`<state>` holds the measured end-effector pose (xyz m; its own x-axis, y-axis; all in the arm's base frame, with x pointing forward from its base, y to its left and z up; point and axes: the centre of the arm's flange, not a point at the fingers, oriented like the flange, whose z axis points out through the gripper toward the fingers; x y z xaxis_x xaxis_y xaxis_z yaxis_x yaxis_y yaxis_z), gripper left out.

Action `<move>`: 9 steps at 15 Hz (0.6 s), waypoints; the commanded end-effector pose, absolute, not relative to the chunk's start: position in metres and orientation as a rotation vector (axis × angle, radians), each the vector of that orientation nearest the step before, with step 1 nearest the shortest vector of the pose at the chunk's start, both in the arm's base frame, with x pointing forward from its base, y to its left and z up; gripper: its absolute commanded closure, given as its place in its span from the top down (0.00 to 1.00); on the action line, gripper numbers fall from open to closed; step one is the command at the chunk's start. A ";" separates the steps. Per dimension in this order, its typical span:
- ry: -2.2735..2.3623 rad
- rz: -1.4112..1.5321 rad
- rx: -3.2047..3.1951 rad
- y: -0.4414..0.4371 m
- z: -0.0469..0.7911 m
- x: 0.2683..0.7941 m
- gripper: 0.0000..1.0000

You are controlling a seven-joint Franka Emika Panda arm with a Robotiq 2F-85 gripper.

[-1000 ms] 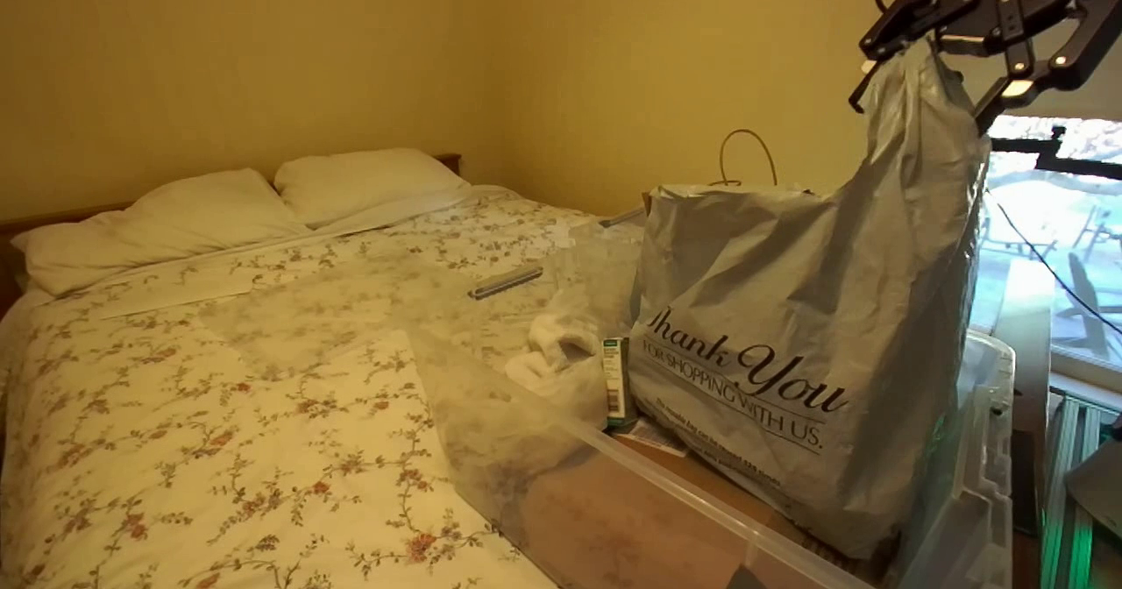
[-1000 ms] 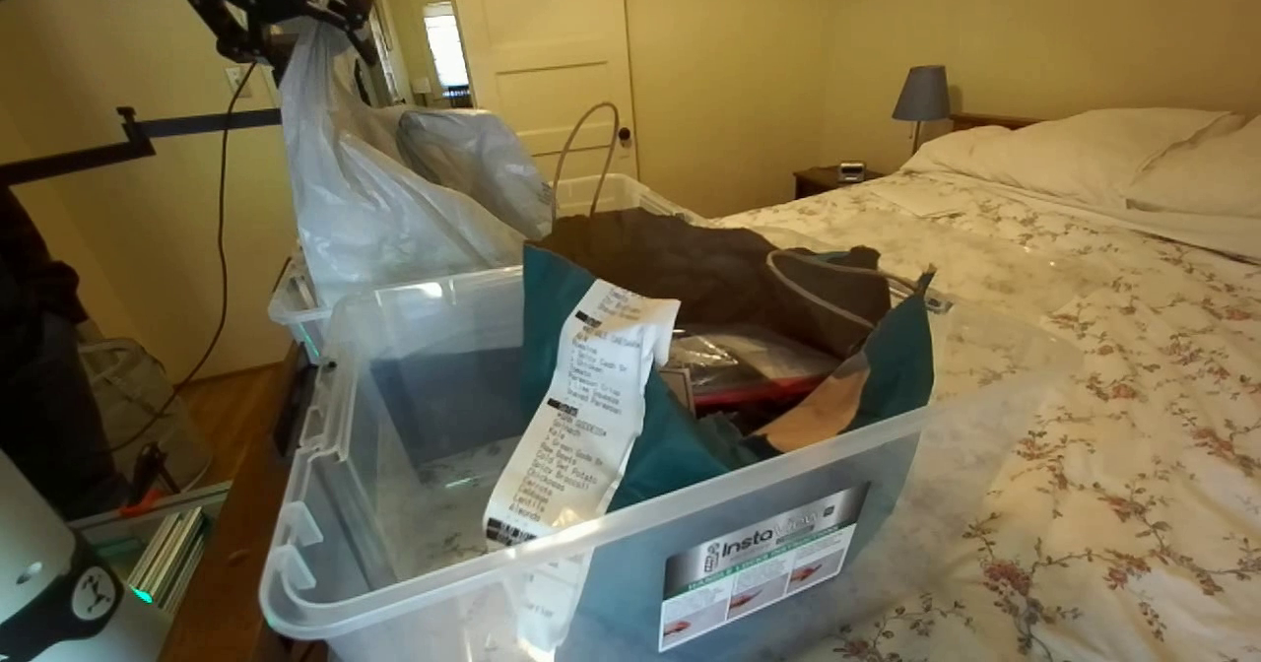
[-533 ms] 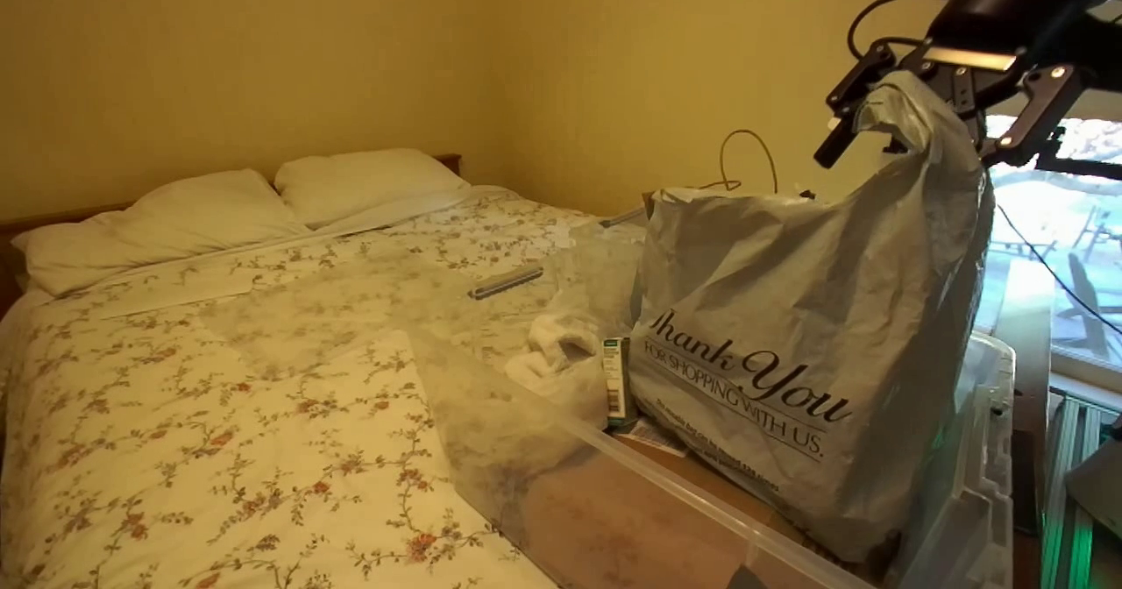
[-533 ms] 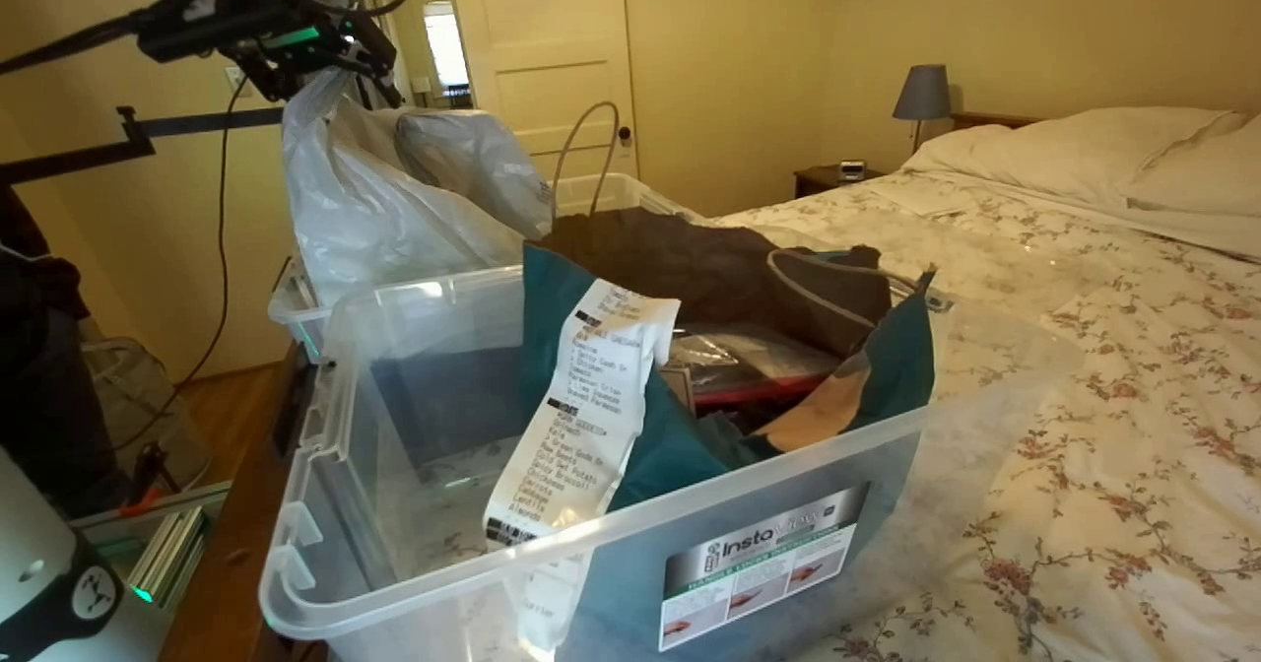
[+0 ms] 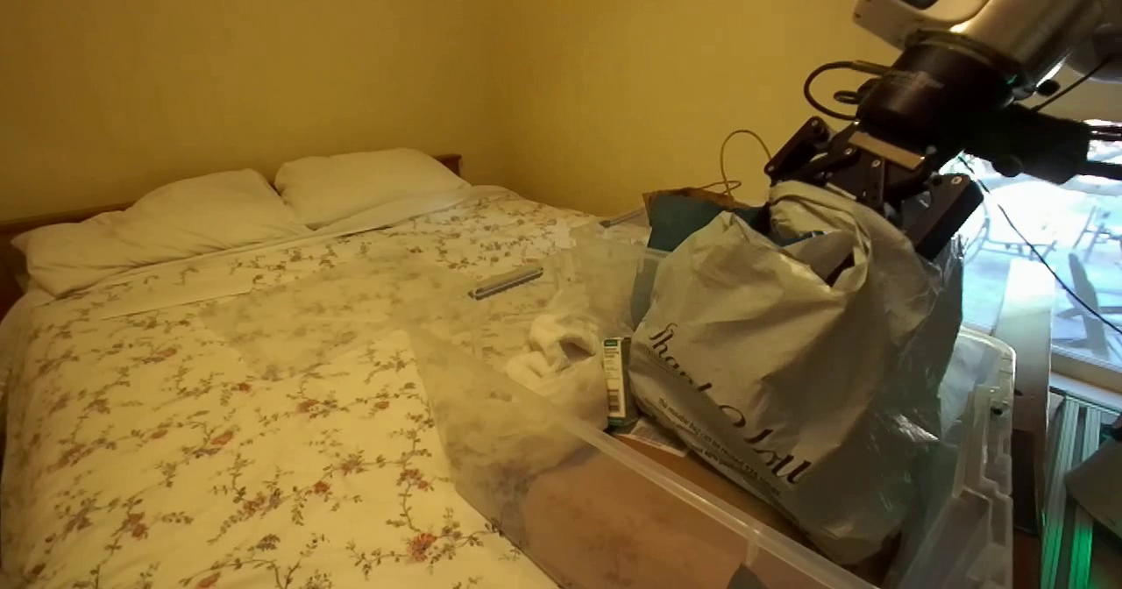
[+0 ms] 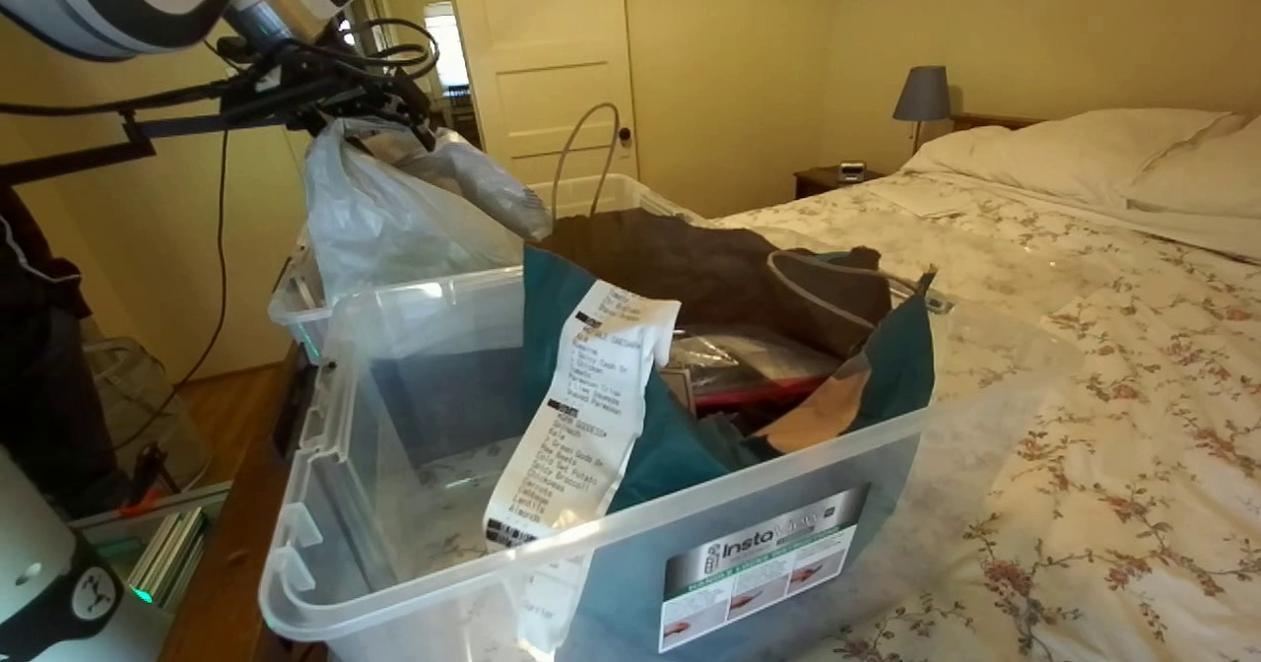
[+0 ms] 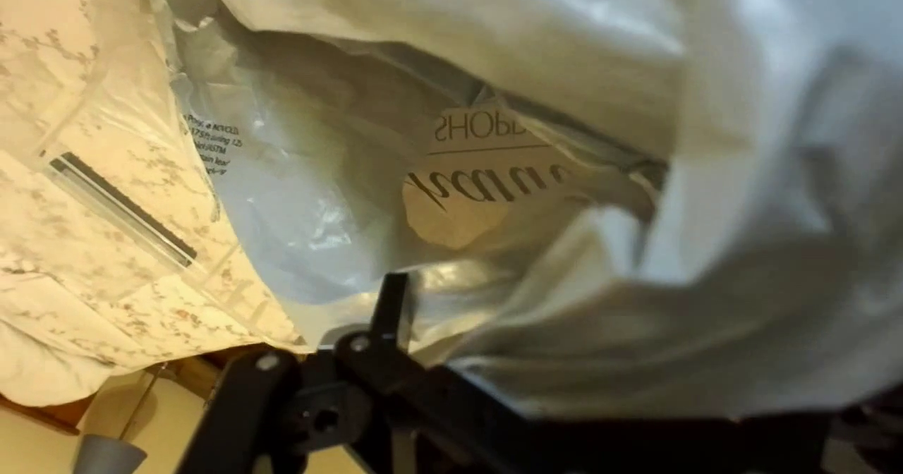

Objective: Pick up the plastic from the box and put it in the other box

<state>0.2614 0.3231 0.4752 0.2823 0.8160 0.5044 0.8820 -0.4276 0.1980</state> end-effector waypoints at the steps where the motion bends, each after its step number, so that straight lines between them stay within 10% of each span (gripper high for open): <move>1: -1.562 -0.884 -2.518 0.345 0.457 0.289 0.73; 9: -1.483 -0.937 -2.675 0.336 0.446 0.328 0.25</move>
<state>0.3176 0.3245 0.4463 0.3807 0.8018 0.4605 0.7862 -0.5429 0.2952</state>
